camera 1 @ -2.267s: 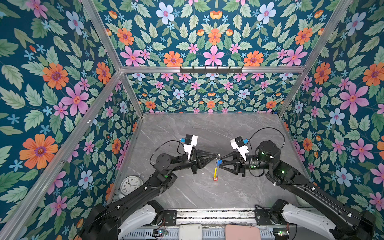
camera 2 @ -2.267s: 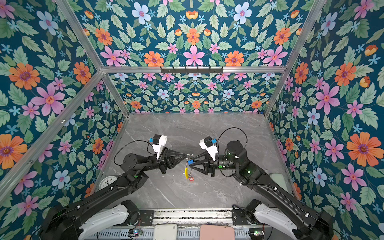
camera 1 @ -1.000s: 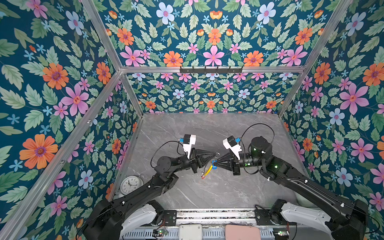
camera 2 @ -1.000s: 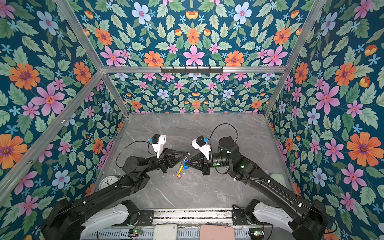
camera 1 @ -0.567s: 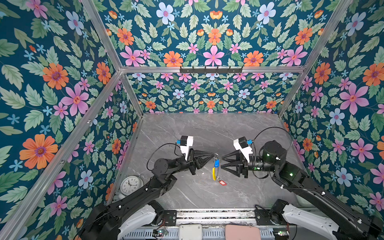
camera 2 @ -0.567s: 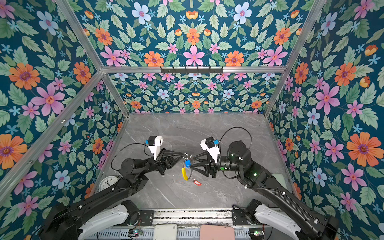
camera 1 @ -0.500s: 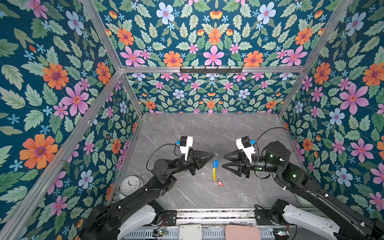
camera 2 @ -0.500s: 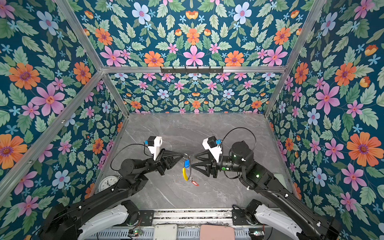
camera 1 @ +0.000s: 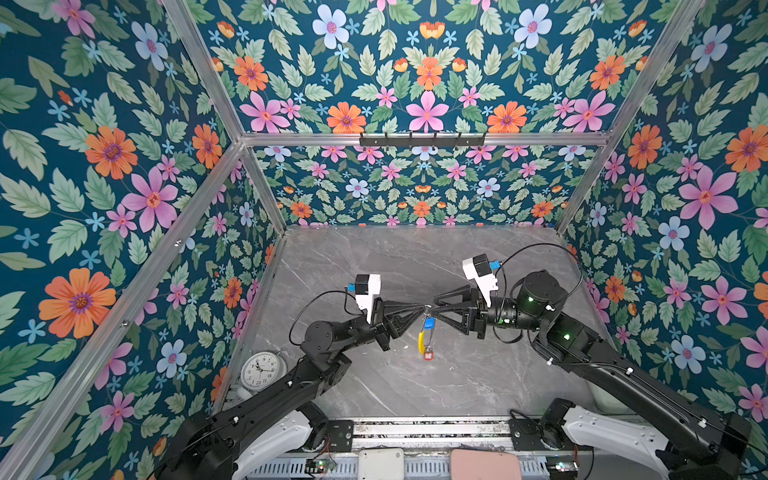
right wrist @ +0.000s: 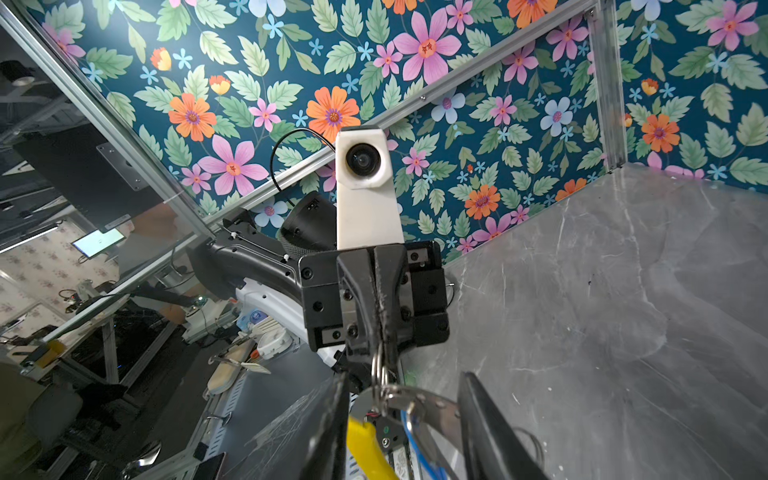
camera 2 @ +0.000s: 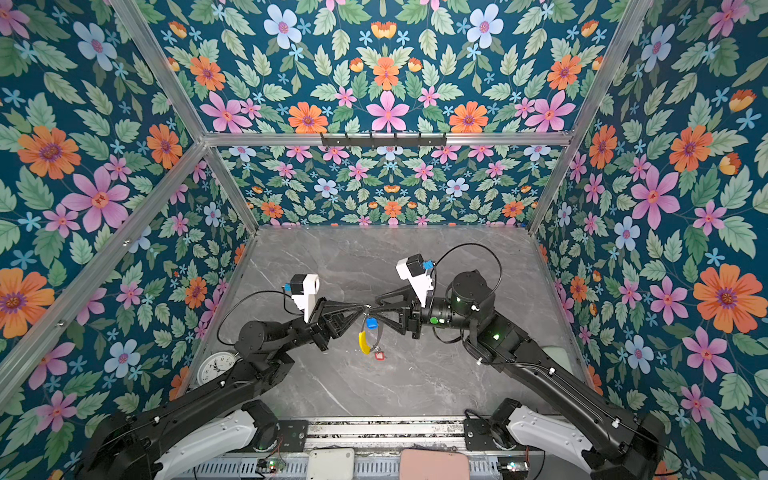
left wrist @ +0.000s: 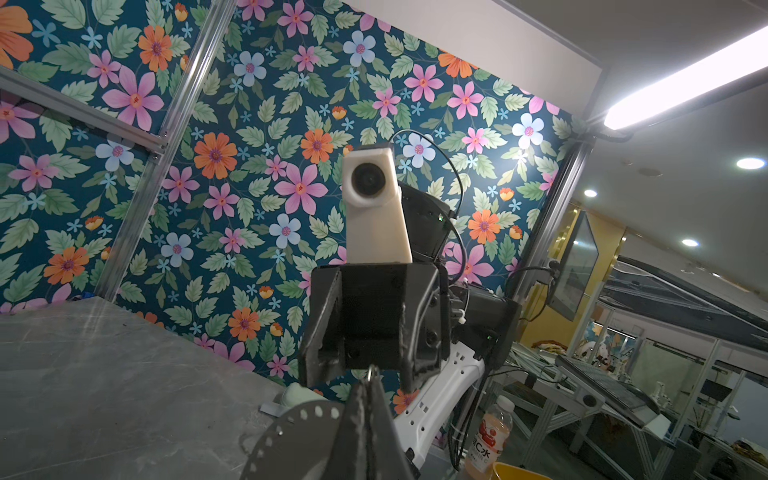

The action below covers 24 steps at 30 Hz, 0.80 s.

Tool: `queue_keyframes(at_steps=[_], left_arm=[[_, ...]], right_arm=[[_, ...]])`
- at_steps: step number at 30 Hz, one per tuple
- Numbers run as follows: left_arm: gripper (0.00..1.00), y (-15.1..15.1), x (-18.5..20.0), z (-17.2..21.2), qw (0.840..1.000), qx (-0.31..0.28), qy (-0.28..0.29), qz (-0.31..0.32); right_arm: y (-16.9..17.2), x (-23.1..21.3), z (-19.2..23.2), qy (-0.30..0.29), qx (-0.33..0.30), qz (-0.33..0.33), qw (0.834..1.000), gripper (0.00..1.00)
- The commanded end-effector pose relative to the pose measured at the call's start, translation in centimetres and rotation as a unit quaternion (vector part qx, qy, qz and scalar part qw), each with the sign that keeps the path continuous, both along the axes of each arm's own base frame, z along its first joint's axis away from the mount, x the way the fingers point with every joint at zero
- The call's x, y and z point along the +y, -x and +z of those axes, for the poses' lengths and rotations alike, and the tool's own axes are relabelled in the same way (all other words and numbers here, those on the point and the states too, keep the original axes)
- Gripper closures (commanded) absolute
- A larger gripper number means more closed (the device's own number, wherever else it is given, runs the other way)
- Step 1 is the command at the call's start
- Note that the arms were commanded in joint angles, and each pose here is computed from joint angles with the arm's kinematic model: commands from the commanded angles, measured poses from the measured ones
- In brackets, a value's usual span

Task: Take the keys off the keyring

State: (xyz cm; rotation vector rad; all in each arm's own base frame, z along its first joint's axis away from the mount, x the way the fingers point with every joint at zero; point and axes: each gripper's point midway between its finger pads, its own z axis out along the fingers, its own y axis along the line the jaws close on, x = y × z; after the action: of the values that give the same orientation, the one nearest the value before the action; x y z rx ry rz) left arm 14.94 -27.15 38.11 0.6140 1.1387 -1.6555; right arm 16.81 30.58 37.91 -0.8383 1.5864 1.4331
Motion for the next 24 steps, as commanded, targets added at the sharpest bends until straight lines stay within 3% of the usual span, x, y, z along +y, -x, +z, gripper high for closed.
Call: queue_keyframes(at_steps=[1,7,19,22,24], left_arm=[[1.00,-0.1,0.3,0.5,1.000,-0.014,0.007,0.016],[1.00,-0.3,0.3,0.3,1.000,-0.011,0.005,0.021],[1.00,-0.7,0.1,0.1,1.000,-0.003,-0.001,0.025],[1.00,-0.5,0.1,0.2,1.000,-0.002,0.000,0.019],[0.88,-0.4,0.1,0.1,1.000,0.002,-0.006,0.016]], right_arm=[[0.4,0.2,1.3,-0.024,-0.011,0.016,1.000,0.62],[0.1,0.6,1.0,-0.023,-0.005,0.020,1.000,0.68],[0.0,0.8,0.5,-0.015,0.003,0.022,1.000,0.98],[0.1,0.7,0.4,-0.009,0.005,0.020,1.000,1.00],[0.2,0.4,0.2,0.001,0.001,0.017,1.000,1.00]])
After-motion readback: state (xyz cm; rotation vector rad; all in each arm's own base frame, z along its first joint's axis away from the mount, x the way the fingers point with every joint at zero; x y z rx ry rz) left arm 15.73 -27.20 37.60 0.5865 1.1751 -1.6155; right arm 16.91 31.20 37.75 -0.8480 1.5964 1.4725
